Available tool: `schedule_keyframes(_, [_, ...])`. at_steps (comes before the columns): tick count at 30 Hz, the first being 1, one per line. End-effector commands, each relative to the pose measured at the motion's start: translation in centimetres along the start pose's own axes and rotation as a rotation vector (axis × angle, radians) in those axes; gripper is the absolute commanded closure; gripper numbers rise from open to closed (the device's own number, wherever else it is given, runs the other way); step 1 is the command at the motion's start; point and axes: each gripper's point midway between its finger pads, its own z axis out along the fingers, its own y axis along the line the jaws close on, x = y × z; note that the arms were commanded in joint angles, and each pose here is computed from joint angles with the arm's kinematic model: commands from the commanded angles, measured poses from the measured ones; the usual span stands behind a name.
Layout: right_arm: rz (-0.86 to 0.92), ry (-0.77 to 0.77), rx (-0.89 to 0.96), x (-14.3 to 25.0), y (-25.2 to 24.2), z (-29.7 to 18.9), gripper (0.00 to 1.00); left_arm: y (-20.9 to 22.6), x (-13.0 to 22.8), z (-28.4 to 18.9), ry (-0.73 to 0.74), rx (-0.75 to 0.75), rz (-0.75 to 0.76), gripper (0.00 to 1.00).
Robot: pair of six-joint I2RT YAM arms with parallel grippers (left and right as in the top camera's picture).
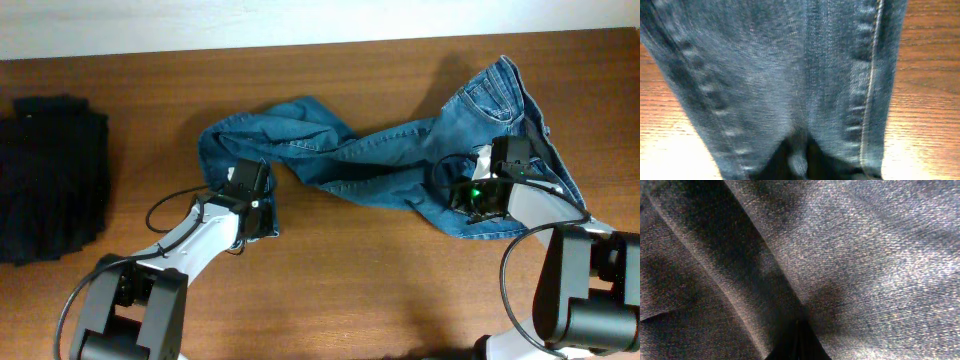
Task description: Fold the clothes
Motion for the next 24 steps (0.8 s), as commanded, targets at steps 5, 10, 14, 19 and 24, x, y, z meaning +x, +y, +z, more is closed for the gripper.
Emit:
schedule_keyframes(5, [0.071,0.345,0.021,11.0,-1.5,3.8,0.95,0.5,1.1,0.5,0.082,-0.019,0.138,1.0])
schedule_keyframes(10, [0.071,0.345,0.021,11.0,-1.5,3.8,0.96,-0.2,-1.7,-2.1,0.056,-0.015,0.18,0.99])
schedule_keyframes(14, [0.071,0.345,0.021,11.0,-1.5,3.8,0.96,-0.1,-5.0,-5.0,0.005,-0.058,0.177,0.99])
schedule_keyframes(19, [0.071,0.345,0.021,11.0,-1.5,3.8,0.95,1.1,-10.0,-9.3,-0.117,-0.17,0.176,1.0])
schedule_keyframes(24, [0.072,0.345,0.015,11.0,-1.4,3.8,0.95,0.7,-14.3,-12.6,-0.248,-0.201,0.311,0.99])
